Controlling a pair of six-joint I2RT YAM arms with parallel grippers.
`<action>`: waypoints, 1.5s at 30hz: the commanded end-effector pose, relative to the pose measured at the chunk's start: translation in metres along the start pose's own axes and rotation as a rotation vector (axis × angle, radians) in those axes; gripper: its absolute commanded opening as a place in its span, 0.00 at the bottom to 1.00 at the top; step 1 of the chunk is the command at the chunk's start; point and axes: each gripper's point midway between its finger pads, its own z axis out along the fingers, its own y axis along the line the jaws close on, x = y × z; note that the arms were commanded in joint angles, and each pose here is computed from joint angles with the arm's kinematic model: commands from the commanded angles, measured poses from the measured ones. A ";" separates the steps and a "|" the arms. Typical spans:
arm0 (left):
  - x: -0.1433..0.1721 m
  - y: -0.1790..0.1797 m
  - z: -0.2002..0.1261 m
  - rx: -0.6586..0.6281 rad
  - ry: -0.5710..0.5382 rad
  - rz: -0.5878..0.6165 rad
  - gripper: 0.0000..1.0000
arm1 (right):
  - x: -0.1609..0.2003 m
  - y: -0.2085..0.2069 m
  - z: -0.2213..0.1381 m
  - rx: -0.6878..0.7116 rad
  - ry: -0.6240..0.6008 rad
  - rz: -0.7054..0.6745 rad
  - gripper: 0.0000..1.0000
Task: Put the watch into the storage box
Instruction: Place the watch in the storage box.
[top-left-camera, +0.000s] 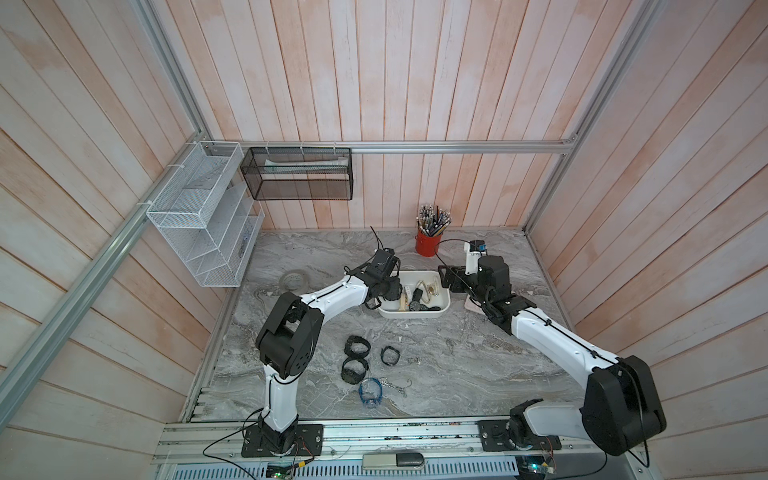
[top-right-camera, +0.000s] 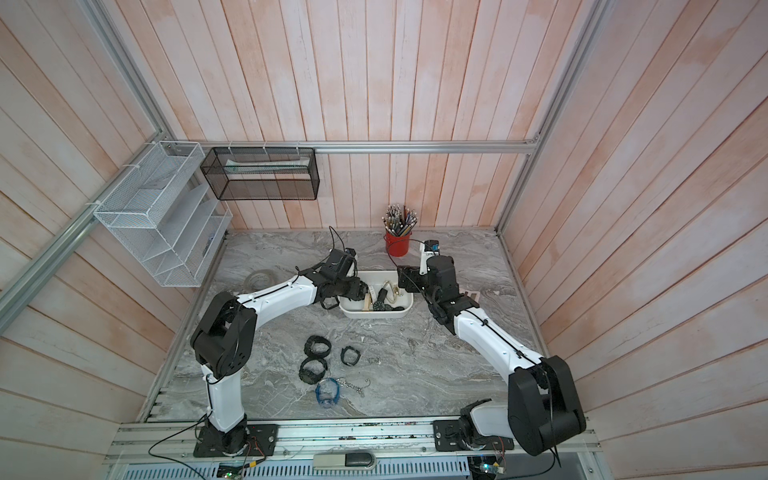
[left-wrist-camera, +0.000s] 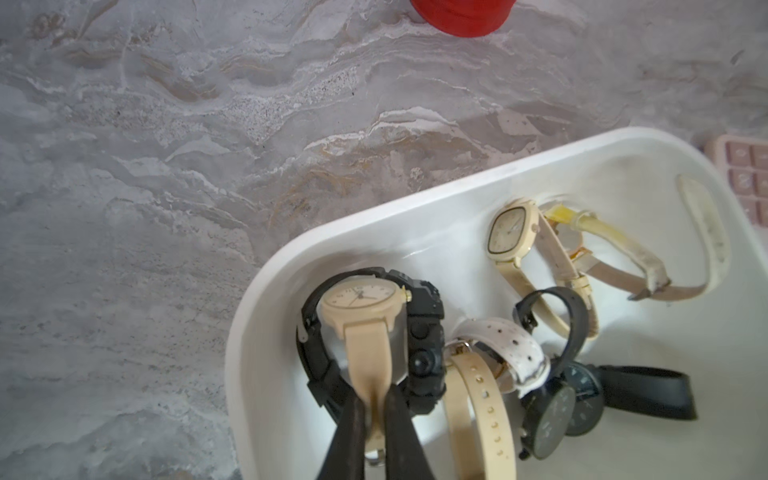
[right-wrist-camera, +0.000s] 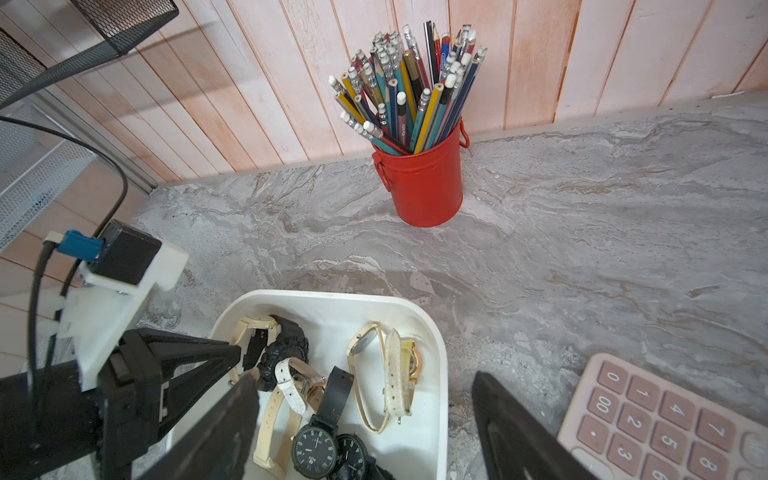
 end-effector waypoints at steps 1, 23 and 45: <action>-0.022 -0.005 -0.020 0.032 -0.073 -0.021 0.27 | -0.003 -0.001 -0.001 -0.004 -0.009 -0.006 0.82; 0.004 0.027 -0.169 0.126 -0.528 -0.177 1.00 | 0.010 0.004 0.003 -0.041 0.039 0.055 0.82; 0.057 0.076 -0.175 -0.022 -0.541 -0.287 1.00 | 0.153 0.084 -0.040 -0.021 0.385 0.066 0.70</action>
